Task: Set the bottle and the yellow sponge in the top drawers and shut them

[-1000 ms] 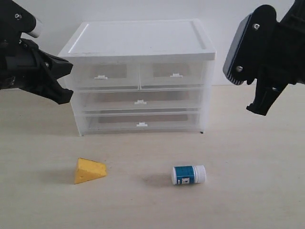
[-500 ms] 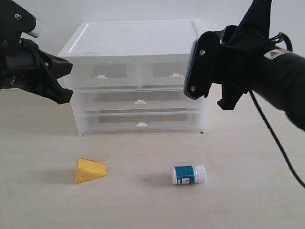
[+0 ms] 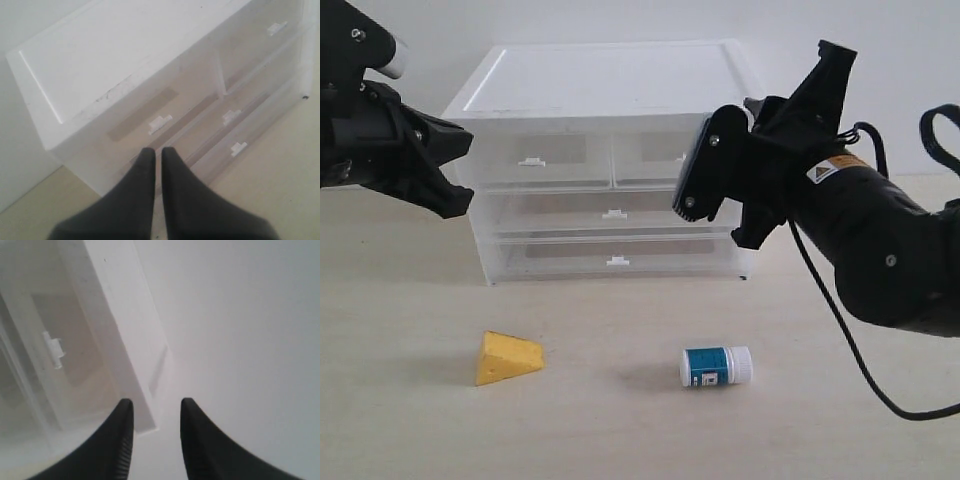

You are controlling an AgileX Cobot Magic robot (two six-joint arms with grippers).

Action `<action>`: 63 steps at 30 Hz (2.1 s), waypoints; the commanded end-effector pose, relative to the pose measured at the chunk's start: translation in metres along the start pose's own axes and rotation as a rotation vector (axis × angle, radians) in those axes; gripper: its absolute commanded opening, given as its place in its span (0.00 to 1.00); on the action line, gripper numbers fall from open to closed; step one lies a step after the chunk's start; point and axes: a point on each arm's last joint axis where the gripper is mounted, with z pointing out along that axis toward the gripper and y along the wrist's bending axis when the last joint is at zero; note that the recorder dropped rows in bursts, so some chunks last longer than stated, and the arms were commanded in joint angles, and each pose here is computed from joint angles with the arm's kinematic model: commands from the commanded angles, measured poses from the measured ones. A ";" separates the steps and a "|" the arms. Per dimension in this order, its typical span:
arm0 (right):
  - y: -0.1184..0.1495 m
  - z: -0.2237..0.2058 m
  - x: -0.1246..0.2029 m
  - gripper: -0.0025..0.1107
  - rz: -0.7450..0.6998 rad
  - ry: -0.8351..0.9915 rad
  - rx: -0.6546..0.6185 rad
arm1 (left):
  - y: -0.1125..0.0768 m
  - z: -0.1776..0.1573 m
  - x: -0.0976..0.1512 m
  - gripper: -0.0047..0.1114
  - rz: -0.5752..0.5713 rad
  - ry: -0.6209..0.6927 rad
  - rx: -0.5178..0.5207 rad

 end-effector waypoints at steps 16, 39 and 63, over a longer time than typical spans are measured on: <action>0.009 0.003 -0.009 0.27 0.179 -0.097 -0.046 | -0.008 0.057 0.037 0.07 0.166 0.171 0.089; 0.014 0.002 -0.010 0.27 0.161 -0.106 -0.098 | 0.033 0.055 0.002 0.07 -0.078 -0.025 0.059; 0.052 0.028 0.002 0.27 -0.155 -0.049 0.046 | 0.039 0.086 0.017 0.07 -0.074 0.048 0.038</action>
